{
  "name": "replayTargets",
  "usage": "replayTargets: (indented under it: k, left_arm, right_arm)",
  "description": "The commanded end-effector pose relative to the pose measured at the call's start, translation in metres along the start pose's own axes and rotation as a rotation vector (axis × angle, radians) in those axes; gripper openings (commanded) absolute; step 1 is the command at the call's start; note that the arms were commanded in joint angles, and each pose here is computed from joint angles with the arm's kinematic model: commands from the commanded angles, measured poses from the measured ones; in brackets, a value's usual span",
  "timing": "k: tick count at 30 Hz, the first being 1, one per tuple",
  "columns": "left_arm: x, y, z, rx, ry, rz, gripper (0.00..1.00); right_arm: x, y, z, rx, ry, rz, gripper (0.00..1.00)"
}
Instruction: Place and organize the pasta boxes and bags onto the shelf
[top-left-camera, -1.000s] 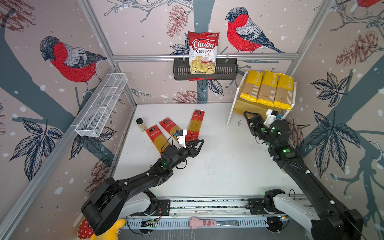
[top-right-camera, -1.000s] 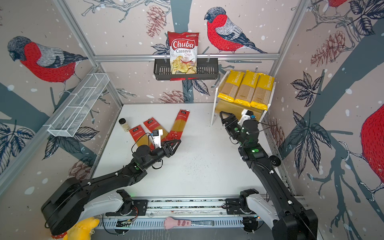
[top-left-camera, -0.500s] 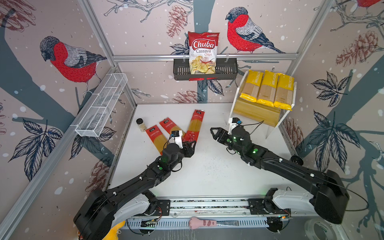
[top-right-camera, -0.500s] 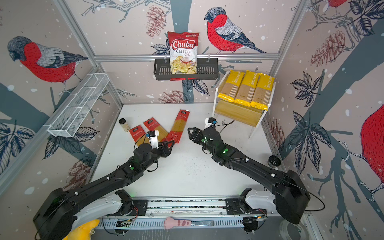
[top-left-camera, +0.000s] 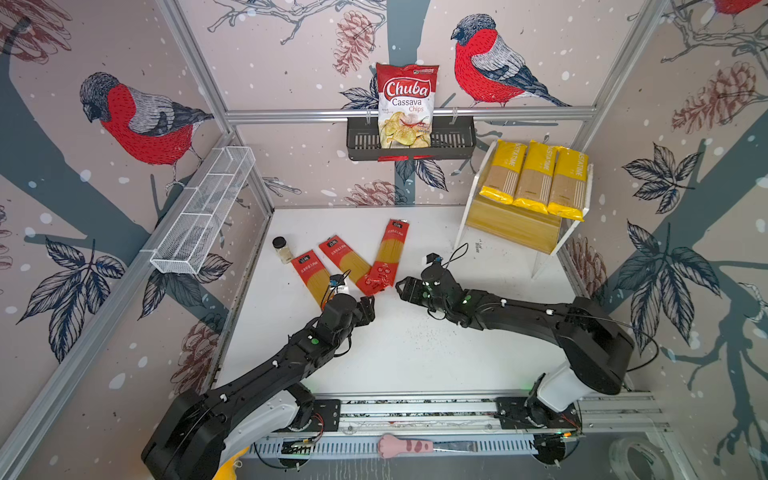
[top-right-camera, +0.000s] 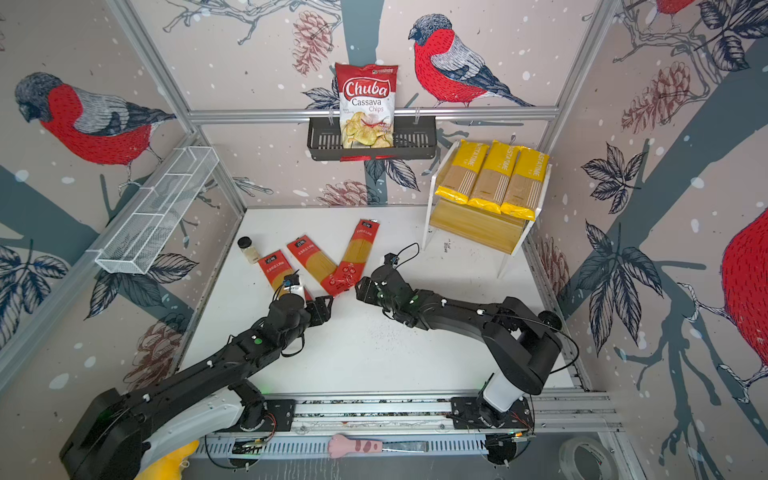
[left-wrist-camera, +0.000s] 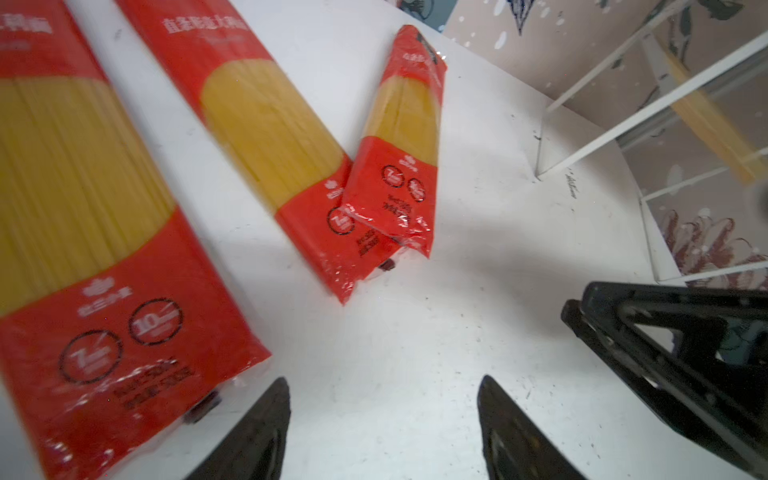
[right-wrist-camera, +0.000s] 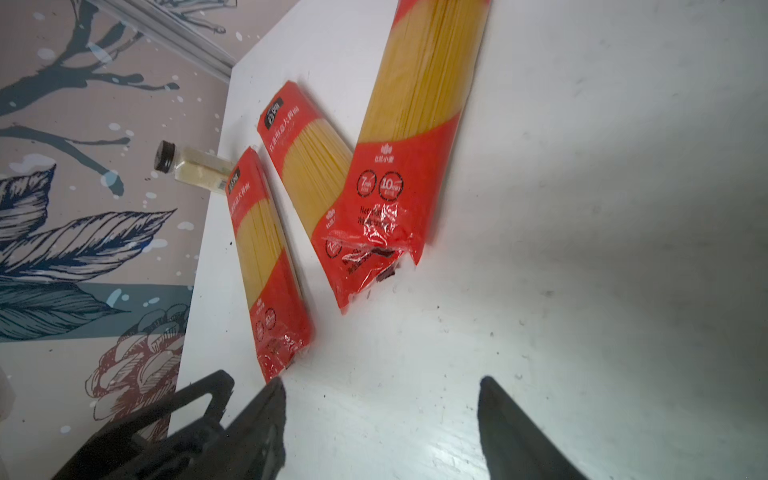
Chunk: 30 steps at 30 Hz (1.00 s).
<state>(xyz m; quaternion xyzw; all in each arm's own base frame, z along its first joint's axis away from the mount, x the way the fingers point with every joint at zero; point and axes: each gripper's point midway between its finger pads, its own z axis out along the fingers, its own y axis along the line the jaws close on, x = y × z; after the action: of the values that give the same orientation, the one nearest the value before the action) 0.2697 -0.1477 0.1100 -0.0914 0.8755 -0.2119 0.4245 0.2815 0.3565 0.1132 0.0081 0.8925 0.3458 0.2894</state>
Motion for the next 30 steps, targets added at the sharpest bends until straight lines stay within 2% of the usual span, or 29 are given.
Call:
replayTargets:
  k: [1,6,15,30]
  left_arm:
    - [0.006,0.026,-0.003,-0.093,0.017,-0.051,0.72]
    - [0.005,0.036,-0.004,-0.114,0.001,-0.091,0.72]
    - [0.007,0.021,-0.001,-0.013,-0.003,-0.141,0.72]
    - [0.005,0.026,-0.008,-0.018,-0.033,-0.128,0.72]
  right_arm:
    - [0.004,0.008,0.007,-0.032,0.020,-0.020,0.72]
    - [0.012,0.005,0.014,-0.030,0.046,-0.023,0.72]
    - [0.021,0.001,0.024,-0.021,0.082,-0.027,0.72]
    - [0.027,0.007,0.037,-0.043,0.124,-0.015,0.72]
